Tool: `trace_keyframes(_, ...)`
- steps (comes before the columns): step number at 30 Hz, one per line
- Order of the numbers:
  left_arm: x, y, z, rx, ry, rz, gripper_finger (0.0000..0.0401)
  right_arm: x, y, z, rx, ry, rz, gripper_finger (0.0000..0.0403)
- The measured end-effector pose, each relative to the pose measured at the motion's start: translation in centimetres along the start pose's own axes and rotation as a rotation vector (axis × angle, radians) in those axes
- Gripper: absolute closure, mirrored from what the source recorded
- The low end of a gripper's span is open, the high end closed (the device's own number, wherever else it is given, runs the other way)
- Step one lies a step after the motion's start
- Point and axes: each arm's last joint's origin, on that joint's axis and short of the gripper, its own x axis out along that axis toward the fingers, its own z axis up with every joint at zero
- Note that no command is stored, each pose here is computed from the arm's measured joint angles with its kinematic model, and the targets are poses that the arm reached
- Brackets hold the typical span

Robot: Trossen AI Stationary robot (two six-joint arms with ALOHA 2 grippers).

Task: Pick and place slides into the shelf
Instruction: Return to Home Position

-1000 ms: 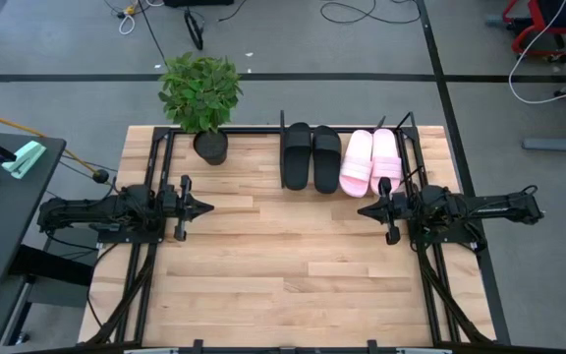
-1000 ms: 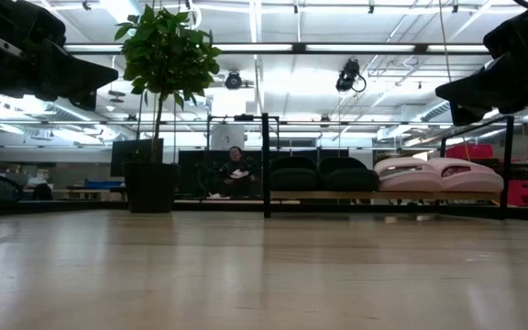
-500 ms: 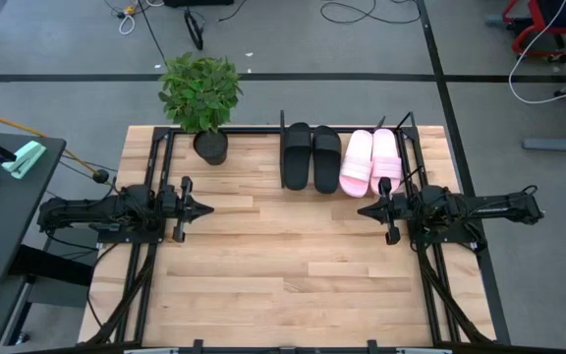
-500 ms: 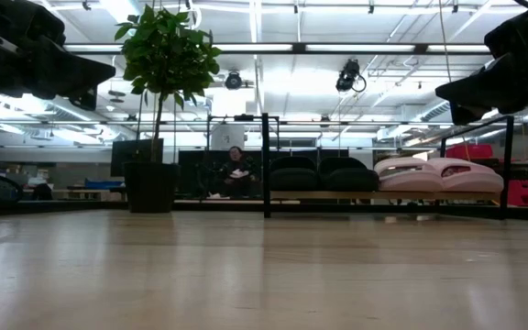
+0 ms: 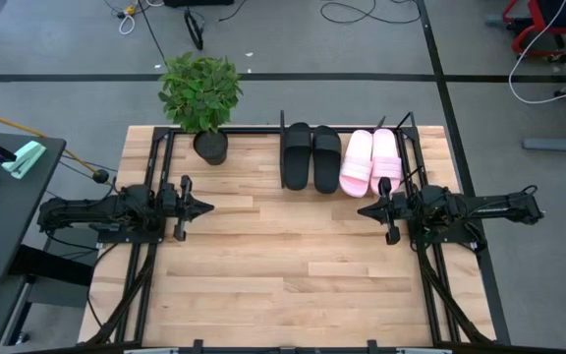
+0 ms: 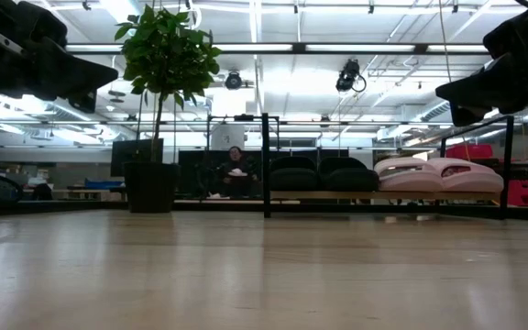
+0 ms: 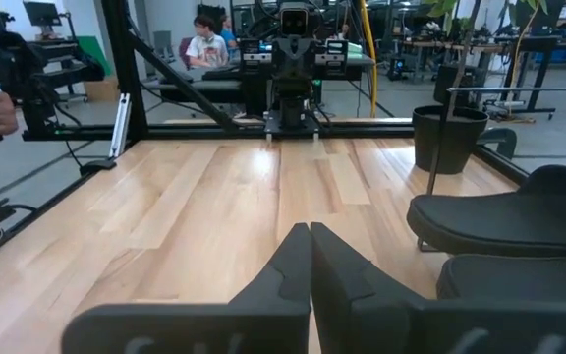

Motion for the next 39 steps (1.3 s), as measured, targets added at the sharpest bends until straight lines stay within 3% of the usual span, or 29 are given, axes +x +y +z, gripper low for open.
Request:
trace_keyframes(15,0.00,0.06,0.02,-0.010,-0.003,0.020,0.0365,0.01,0.00,-0.02,0.003,0.003,0.000,0.0398)
trace_keyframes(30,0.00,0.06,0.03,-0.010,-0.004,0.021,0.0383,0.01,0.00,-0.02,0.005,0.003,0.000,0.0391)
trace_keyframes(39,0.00,0.06,0.04,-0.010,-0.004,0.021,0.0369,0.01,0.00,-0.02,0.005,0.003,-0.001,0.0388)
